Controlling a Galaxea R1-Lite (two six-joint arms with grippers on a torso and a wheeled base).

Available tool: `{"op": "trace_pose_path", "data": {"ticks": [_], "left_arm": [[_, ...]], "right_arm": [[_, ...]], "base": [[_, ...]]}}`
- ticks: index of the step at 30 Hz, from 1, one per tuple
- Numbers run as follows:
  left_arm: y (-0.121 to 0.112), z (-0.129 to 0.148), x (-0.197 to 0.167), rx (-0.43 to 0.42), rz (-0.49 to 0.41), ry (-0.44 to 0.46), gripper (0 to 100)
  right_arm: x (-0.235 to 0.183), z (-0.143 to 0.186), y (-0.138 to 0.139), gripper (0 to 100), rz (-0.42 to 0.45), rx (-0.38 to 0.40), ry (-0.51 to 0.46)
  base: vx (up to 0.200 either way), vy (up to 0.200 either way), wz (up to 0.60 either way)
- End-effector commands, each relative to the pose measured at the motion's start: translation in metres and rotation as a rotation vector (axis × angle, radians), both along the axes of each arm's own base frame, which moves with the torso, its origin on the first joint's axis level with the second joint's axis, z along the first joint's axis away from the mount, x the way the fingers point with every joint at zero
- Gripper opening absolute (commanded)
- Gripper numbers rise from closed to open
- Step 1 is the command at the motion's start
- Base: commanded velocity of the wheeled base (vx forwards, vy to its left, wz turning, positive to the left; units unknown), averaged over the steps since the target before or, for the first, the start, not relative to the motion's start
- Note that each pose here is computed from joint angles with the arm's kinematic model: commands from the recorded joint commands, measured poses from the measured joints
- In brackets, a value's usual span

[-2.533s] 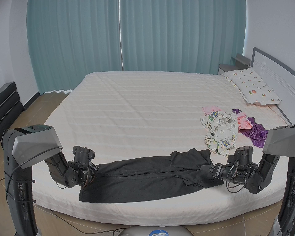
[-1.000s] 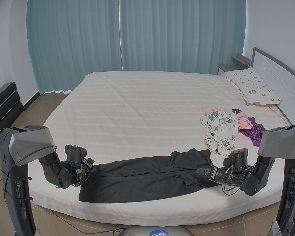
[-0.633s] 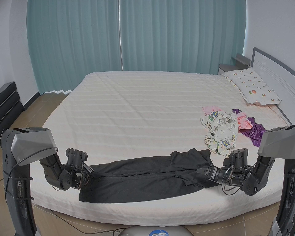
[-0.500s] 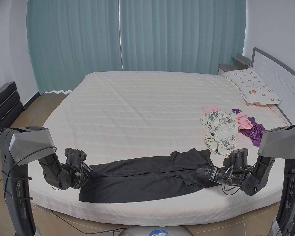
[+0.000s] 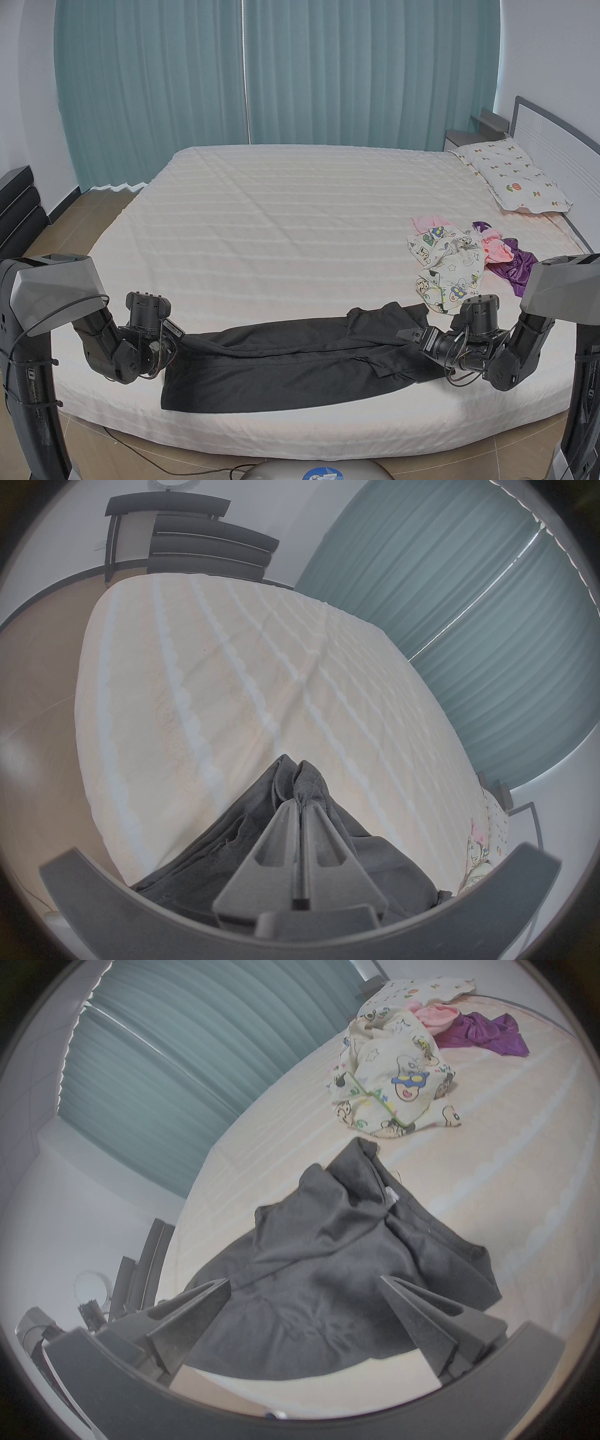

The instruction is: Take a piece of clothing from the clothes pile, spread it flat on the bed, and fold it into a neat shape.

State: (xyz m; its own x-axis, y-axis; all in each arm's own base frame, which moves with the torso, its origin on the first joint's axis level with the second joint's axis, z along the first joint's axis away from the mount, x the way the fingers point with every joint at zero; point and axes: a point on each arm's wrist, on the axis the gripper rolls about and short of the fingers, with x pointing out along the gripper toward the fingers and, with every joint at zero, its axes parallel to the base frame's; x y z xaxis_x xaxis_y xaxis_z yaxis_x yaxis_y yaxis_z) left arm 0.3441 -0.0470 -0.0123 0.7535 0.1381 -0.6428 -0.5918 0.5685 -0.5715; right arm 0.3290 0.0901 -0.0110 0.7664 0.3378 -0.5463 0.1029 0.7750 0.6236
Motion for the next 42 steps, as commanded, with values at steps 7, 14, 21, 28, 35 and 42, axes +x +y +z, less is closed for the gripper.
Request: {"op": "trace_pose_path", "data": {"ticks": [7, 14, 21, 28, 35, 42], "left_arm": [[0.0, 0.008, 0.002, -0.02, 0.013, -0.055, 0], [0.0, 0.009, 0.002, -0.023, 0.015, -0.06, 0], [0.0, 0.009, 0.002, -0.031, 0.023, -0.061, 0], [0.001, 0.009, 0.003, -0.031, 0.025, -0.064, 0], [0.001, 0.009, 0.003, -0.031, 0.025, -0.064, 0], [0.001, 0.009, 0.002, -0.028, 0.028, -0.063, 0]], "right_arm": [[0.035, -0.016, 0.007, 100, -0.087, 0.006, -0.004], [0.051, -0.018, 0.008, 100, -0.122, -0.002, -0.038], [0.055, -0.027, 0.009, 100, -0.132, -0.015, -0.031], [0.056, -0.022, 0.004, 100, -0.161, -0.025, -0.044], [0.055, -0.032, 0.007, 100, -0.147, -0.046, -0.001], [0.055, -0.033, 0.005, 0, -0.154, -0.063, 0.055]], "base": [[0.0, 0.0, 0.0], [0.0, 0.0, 0.0], [0.0, 0.0, 0.0], [0.0, 0.0, 0.0], [0.0, 0.0, 0.0], [0.0, 0.0, 0.0]]}}
